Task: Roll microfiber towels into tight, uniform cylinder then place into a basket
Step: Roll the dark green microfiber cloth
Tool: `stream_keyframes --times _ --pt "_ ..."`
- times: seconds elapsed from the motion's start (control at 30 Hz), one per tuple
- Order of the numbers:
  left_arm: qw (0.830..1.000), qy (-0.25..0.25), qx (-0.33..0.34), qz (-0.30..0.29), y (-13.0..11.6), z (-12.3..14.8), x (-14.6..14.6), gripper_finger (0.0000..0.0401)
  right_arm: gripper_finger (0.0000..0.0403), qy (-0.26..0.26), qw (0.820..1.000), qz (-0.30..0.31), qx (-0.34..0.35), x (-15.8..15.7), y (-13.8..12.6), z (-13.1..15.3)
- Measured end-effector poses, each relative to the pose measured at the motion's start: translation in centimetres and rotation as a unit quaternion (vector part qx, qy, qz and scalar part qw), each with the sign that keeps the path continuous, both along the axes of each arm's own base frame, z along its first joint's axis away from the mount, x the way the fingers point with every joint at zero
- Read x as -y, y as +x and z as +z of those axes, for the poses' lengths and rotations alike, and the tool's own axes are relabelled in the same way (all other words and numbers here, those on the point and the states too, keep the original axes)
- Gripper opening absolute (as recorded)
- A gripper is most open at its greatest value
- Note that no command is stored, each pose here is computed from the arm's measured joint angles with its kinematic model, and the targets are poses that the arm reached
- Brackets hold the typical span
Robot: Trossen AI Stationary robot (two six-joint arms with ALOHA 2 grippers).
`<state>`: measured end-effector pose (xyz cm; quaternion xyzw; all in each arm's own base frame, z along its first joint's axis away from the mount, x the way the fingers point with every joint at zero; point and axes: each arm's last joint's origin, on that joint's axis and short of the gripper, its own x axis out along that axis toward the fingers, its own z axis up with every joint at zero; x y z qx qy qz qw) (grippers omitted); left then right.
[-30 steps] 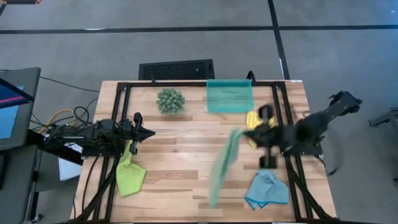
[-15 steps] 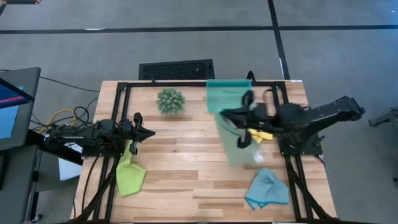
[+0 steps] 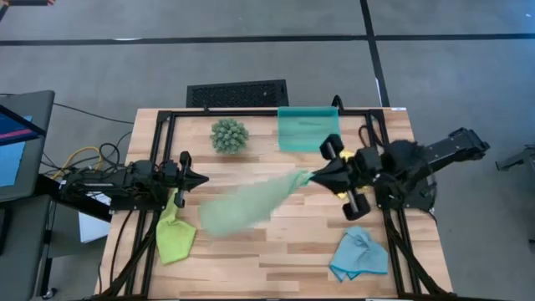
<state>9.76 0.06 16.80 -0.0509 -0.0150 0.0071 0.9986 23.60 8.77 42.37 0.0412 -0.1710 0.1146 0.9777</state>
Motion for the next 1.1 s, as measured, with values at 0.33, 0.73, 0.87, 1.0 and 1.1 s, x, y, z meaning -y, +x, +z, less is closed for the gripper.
stream_keyframes --times 0.33,0.73,0.87,1.0,1.1 --pt "1.000 0.000 0.000 0.000 0.0 0.0 0.0 0.0000 0.0030 0.088 0.950 0.070 -0.292 -3.2 4.1 -10.0" --pt "1.000 0.000 0.000 0.000 0.0 0.0 0.0 0.0000 0.0080 -0.035 0.767 -0.194 -0.611 3.3 2.6 -17.6" --pt "1.000 0.000 0.000 0.000 0.0 0.0 0.0 0.0000 0.0120 -0.037 0.670 -0.256 -0.696 6.2 1.2 -19.0" --pt "1.000 0.000 0.000 0.000 0.0 0.0 0.0 0.0000 0.0167 -0.055 0.649 -0.252 -0.716 7.2 0.6 -18.9" --pt "1.000 0.000 0.000 0.000 0.0 0.0 0.0 0.0000 0.0197 -0.088 0.675 -0.214 -0.701 5.7 0.0 -18.0"
